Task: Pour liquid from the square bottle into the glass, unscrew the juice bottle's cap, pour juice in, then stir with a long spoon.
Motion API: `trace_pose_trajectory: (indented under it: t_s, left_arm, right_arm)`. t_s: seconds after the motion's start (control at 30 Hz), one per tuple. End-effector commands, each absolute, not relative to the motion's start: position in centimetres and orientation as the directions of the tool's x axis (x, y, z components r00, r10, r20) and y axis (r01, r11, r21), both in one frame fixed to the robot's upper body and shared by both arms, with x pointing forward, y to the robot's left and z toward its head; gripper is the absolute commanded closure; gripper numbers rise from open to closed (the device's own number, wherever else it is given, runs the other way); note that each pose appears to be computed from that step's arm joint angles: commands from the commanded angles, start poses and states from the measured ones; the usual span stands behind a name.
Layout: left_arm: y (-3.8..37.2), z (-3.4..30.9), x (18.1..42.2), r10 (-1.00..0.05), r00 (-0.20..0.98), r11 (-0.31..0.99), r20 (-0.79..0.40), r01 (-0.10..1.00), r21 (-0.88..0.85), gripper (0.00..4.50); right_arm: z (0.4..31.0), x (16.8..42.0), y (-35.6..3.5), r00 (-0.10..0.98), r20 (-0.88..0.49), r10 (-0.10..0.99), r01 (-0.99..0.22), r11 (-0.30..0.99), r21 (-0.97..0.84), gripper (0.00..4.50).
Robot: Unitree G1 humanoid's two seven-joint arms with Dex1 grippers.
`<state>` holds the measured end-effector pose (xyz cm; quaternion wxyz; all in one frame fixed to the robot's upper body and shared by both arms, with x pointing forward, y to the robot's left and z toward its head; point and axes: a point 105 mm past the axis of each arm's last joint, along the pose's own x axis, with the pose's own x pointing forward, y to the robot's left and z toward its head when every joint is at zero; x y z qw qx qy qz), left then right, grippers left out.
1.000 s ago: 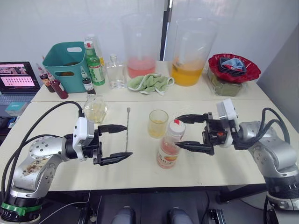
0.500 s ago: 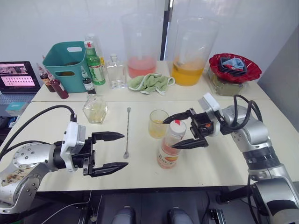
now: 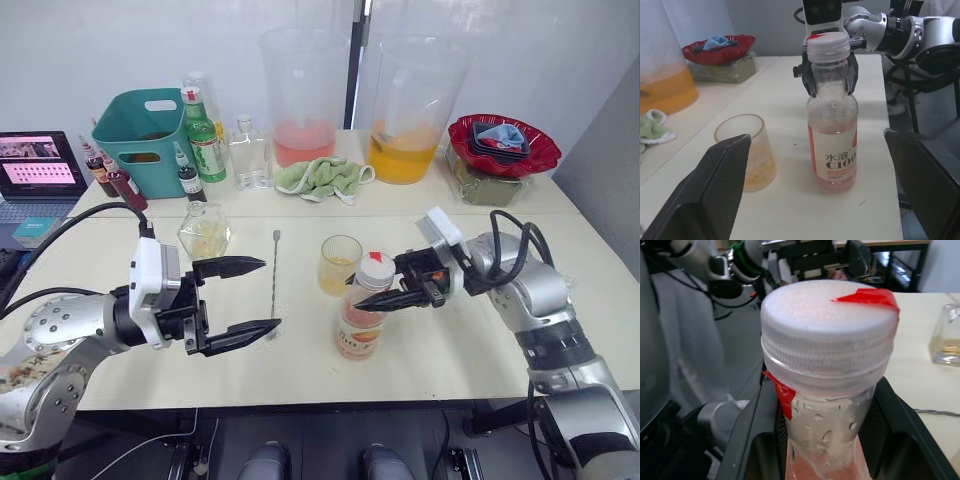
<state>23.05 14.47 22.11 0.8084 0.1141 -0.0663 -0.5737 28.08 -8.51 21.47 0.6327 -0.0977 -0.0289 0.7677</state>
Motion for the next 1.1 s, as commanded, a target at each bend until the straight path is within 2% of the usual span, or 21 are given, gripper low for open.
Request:
trace_pose_trajectory:
  t_s: [0.03, 0.23, 0.4, 0.47, 0.67, 0.73, 0.8, 0.83, 0.93, 0.97, 1.1]
  left_arm:
    - [13.9, 22.1, 23.0, -0.953, 0.303, 0.288, -0.02, 0.923, 0.257, 0.0]
    - [13.0, 21.1, 24.1, -0.978, 0.208, 0.202, -0.009, 0.958, 0.204, 0.0]
    - [12.5, 20.7, 24.6, -0.99, 0.137, 0.13, -0.025, 0.973, 0.191, 0.0]
    - [12.5, 20.8, 24.8, -0.992, 0.125, 0.116, -0.032, 0.973, 0.198, 0.0]
    - [12.6, 20.7, 25.2, -0.993, 0.11, 0.098, -0.046, 0.972, 0.215, 0.0]
    - [12.7, 20.7, 25.1, -0.993, 0.109, 0.097, -0.046, 0.972, 0.215, 0.0]
    - [12.9, 20.9, 24.9, -0.993, 0.112, 0.101, -0.039, 0.972, 0.211, 0.0]
    - [13.0, 20.9, 24.8, -0.992, 0.117, 0.106, -0.04, 0.972, 0.211, 0.0]
    - [13.3, 20.7, 24.5, -0.99, 0.136, 0.124, -0.045, 0.969, 0.212, 0.0]
    - [13.4, 20.7, 24.5, -0.989, 0.145, 0.133, -0.041, 0.968, 0.211, 0.0]
    - [13.7, 20.7, 24.0, -0.983, 0.181, 0.17, -0.032, 0.963, 0.211, 0.0]
  right_arm:
    - [23.3, 27.6, -8.9, -0.087, -0.074, 0.993, -0.969, -0.101, -0.227, 3.18]
    - [23.0, 26.4, -8.0, 0.256, 0.043, 0.966, -0.953, 0.26, -0.158, 3.21]
    - [22.6, 26.0, -7.6, 0.447, 0.116, 0.887, -0.884, 0.458, -0.091, 3.21]
    - [22.0, 25.8, -7.5, 0.488, 0.113, 0.865, -0.865, 0.497, -0.072, 3.21]
    - [20.6, 25.3, -6.8, 0.509, 0.104, 0.854, -0.857, 0.515, -0.031, 3.21]
    - [20.6, 25.2, -6.6, 0.494, 0.107, 0.863, -0.867, 0.498, -0.019, 2.2]
    - [20.7, 25.5, -7.1, 0.477, 0.098, 0.873, -0.876, 0.482, -0.032, 1.47]
    - [20.8, 25.6, -7.5, 0.457, 0.093, 0.885, -0.886, 0.461, -0.038, 1.25]
    - [20.9, 25.8, -8.5, 0.367, 0.048, 0.929, -0.927, 0.369, -0.058, 0.23]
    - [20.8, 26.0, -8.9, 0.338, 0.035, 0.94, -0.938, 0.34, -0.066, 0.05]
    - [19.8, 25.9, -10.1, 0.152, -0.053, 0.987, -0.982, 0.145, -0.119, 0.05]
